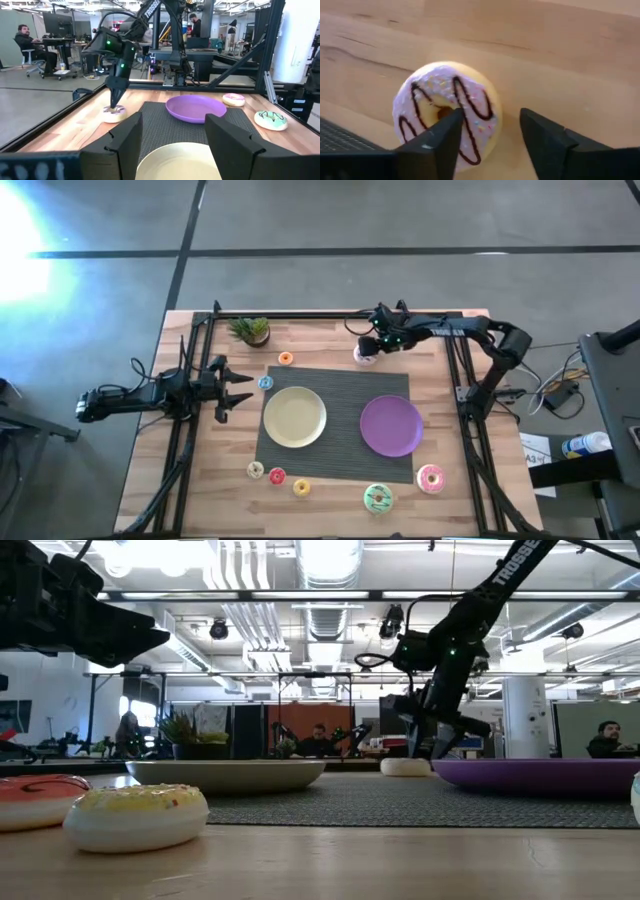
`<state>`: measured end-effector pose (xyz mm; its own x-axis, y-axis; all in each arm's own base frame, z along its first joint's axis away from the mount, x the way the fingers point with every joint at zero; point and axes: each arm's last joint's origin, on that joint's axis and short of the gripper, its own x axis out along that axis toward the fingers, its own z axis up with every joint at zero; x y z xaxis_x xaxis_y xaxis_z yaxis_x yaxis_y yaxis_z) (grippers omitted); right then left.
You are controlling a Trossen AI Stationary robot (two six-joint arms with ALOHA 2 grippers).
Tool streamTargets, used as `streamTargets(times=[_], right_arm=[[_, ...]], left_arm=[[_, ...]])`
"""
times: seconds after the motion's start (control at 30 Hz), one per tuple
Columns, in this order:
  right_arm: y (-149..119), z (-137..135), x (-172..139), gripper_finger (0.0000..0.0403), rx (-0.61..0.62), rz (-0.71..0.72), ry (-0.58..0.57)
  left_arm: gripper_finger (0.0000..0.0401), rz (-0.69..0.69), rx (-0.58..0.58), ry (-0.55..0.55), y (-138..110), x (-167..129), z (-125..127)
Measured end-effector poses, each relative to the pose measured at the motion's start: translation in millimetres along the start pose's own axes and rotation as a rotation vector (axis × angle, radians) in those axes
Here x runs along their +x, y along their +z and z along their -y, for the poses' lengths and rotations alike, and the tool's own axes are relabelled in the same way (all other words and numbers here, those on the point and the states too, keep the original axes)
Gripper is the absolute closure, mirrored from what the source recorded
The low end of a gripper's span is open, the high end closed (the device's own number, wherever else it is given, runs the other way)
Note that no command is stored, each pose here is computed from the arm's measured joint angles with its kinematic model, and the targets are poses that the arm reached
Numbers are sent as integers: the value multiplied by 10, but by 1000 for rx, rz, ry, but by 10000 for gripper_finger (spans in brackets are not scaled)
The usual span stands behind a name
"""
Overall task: Pick & Place donuts
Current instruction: Put the large purple donut on the purple plate
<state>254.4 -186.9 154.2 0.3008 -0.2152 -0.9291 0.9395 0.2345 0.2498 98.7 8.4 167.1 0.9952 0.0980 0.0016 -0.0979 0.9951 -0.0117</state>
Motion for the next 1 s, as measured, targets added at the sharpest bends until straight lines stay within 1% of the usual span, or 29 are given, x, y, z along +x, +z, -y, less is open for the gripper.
streamTargets(times=[0.1, 0.17, 0.23, 0.3, 0.4, 0.47, 0.53, 0.63, 0.77, 0.83, 0.9, 1.0], right_arm=[[-25, 12, -11, 284, -30, -42, -9], [-31, 2, -15, 318, -27, -64, 26], [-28, -22, -15, 344, -7, -70, 62], [-37, -51, -17, 358, 11, -71, 77], [-49, -94, -24, 360, 8, -57, 80], [-56, -128, -38, 351, -8, -33, 66], [-50, -155, -53, 331, -12, -21, 68], [-41, -188, -73, 287, -16, -14, 76], [-37, -187, -76, 223, 18, -13, 74], [-39, -186, -73, 198, 26, -14, 73], [-42, -184, -55, 181, 26, -18, 69], [-50, -177, -4, 170, 31, -30, 58]], left_arm=[[211, -1, 0, 0, -1, 0, 0], [211, 0, 0, 1, 0, 0, 0], [211, -1, 0, 1, -1, 0, 0], [211, 0, 0, 1, 0, 0, 0], [211, 0, 0, 1, 0, 0, 0], [211, 0, 0, 1, 0, 0, 0], [211, -1, 0, 1, -1, 0, 0], [211, 0, 0, 1, -1, 0, 0], [211, 0, 0, 1, 0, 0, 0], [211, -1, 0, 1, -1, 0, 0], [211, 0, 0, 1, 0, 0, 0], [211, -1, 0, 1, -1, 0, 0]])
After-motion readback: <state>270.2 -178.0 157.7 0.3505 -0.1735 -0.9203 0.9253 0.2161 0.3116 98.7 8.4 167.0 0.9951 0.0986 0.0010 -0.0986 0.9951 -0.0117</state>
